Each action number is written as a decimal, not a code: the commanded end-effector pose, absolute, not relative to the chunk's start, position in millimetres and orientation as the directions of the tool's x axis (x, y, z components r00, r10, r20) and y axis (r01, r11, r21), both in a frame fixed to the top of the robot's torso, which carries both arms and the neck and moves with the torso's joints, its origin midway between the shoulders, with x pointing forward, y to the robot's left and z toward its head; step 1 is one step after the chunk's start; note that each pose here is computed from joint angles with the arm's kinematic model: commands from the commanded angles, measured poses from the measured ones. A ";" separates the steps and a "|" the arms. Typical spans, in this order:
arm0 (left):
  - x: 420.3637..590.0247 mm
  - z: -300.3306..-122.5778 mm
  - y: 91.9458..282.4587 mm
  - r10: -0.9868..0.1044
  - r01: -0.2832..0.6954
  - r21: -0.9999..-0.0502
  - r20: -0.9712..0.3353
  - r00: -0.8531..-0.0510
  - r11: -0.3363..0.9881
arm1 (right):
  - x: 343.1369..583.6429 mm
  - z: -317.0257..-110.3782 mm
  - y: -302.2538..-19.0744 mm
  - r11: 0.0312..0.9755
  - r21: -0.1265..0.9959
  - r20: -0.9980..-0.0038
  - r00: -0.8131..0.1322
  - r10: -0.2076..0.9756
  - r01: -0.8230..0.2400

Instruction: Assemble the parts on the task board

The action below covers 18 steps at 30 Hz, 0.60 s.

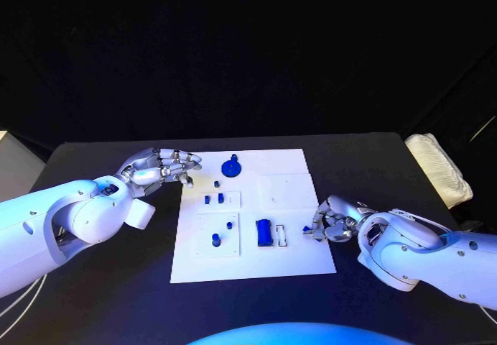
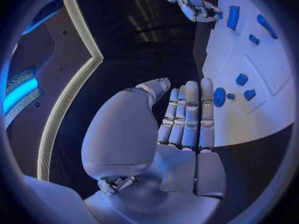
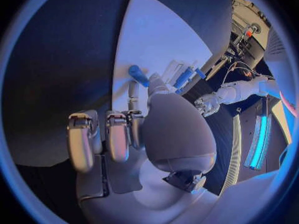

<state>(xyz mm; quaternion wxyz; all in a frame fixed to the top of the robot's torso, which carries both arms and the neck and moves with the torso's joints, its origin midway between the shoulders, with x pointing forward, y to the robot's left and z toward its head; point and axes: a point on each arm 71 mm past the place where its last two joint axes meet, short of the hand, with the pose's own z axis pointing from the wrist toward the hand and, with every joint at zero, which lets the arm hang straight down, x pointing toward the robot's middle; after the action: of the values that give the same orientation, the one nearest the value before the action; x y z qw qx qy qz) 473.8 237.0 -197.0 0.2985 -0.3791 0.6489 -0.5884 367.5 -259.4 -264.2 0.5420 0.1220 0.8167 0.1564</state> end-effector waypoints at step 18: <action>471.8 -196.3 237.6 -0.835 -0.145 -0.989 0.068 -0.546 0.014 | 359.2 -285.5 -243.0 0.984 0.097 -0.900 -0.434 0.025 -0.146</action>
<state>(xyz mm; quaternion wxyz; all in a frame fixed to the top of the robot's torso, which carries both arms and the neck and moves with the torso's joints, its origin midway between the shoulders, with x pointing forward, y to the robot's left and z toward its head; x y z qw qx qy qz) 473.0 239.9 -196.9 0.2990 -0.3806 0.6496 -0.5864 369.0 -237.0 -262.4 0.5761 0.0102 0.8052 0.1404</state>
